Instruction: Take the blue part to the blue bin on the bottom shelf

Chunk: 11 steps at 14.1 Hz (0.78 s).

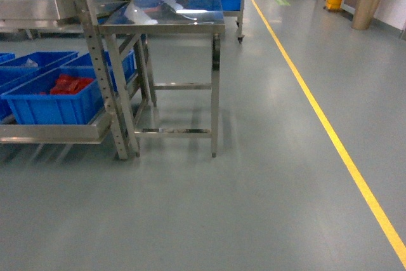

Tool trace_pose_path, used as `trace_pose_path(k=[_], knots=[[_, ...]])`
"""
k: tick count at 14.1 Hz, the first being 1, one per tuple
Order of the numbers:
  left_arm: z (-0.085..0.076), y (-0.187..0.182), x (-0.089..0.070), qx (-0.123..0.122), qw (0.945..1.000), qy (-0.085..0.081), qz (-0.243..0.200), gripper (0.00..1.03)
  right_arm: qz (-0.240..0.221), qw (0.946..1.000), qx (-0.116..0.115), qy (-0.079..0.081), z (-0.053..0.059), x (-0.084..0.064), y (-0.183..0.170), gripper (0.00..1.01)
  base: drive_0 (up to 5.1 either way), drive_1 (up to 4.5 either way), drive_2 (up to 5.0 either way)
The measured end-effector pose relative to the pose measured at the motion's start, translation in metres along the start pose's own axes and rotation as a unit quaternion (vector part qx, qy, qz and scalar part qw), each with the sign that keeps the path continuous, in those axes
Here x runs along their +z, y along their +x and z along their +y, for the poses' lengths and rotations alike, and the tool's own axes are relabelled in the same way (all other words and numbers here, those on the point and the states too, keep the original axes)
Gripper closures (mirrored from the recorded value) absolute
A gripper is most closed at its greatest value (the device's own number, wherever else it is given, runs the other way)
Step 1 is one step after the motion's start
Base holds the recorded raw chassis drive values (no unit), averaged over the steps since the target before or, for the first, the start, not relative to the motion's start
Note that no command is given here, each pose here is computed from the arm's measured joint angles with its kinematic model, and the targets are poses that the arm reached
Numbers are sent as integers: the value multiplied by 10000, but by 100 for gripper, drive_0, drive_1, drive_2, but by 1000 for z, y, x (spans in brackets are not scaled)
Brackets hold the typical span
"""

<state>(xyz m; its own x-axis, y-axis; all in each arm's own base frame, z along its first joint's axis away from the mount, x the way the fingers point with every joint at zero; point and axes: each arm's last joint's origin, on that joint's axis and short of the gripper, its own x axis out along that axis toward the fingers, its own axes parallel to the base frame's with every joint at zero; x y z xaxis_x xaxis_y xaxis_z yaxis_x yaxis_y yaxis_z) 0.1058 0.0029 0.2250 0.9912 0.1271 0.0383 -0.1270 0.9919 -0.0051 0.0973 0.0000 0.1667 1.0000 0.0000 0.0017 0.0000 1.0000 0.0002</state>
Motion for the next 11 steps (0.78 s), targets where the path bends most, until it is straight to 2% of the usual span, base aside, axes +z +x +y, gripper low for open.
trace_pose_path(k=[11], knots=[[0, 0, 0, 6, 10000, 3, 21, 59, 8, 10000, 0, 0, 0, 0, 0, 3, -3, 415, -421]])
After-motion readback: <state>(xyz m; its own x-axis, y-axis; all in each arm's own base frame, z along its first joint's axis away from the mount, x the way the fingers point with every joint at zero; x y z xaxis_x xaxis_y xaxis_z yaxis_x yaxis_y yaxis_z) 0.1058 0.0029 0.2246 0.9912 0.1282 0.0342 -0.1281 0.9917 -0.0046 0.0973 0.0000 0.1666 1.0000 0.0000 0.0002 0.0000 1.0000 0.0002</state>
